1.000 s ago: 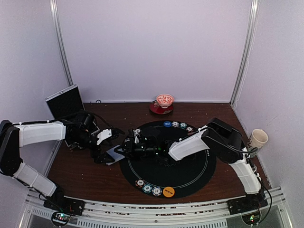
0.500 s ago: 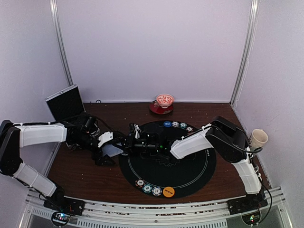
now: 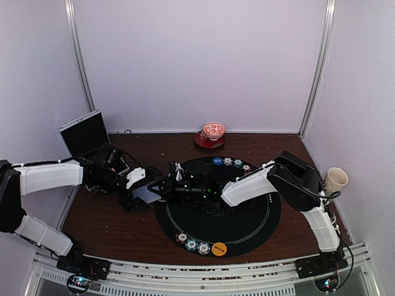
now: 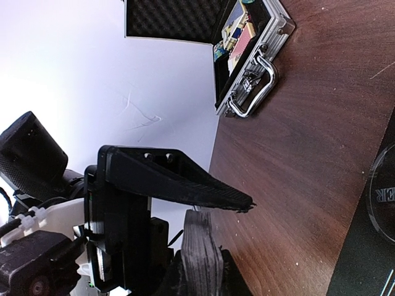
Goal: Distribute texas hold em gaming equipment
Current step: Pass from the right arm to the left
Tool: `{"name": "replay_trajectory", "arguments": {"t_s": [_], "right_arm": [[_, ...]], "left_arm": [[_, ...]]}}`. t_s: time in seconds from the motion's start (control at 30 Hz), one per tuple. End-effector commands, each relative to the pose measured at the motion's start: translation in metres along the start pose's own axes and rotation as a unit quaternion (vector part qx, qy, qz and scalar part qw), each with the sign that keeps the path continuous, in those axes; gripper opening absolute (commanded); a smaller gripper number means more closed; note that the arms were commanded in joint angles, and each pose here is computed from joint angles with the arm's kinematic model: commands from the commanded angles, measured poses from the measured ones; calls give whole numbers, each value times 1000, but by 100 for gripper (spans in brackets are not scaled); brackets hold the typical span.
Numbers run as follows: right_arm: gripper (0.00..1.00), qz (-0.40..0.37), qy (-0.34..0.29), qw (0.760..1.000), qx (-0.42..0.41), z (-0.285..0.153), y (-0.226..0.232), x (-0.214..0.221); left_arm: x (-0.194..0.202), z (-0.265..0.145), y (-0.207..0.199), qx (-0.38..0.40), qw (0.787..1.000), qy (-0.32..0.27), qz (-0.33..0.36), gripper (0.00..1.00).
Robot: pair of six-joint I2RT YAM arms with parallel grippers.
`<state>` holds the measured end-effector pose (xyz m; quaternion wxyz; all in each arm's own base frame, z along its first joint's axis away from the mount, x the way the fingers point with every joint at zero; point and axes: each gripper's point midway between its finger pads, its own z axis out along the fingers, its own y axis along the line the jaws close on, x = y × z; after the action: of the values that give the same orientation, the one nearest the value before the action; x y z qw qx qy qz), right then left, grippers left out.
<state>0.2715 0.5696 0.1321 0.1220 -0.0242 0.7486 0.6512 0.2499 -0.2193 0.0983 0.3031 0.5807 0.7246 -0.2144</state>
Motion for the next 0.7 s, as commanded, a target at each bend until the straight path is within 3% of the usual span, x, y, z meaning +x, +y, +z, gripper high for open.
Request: {"name": "replay_trajectory", "arguments": {"t_s": [0.0, 0.2, 0.37, 0.57, 0.67], "right_arm": [[0, -16, -11, 1000, -21, -1, 21, -5], [0, -15, -9, 1000, -22, -1, 20, -5], [0, -14, -8, 1000, -21, -1, 18, -5], [1, -13, -8, 1000, -19, 0, 16, -6], [16, -13, -7, 1000, -18, -1, 15, -6]], "left_arm": [[-7, 1, 1, -1, 1000, -15, 7, 89], [-3, 6, 5, -5, 1000, -7, -1, 81], [-3, 6, 6, -8, 1000, -6, -2, 66], [-3, 6, 6, -8, 1000, -8, -3, 56], [-2, 7, 6, -9, 1000, -7, -5, 56]]}}
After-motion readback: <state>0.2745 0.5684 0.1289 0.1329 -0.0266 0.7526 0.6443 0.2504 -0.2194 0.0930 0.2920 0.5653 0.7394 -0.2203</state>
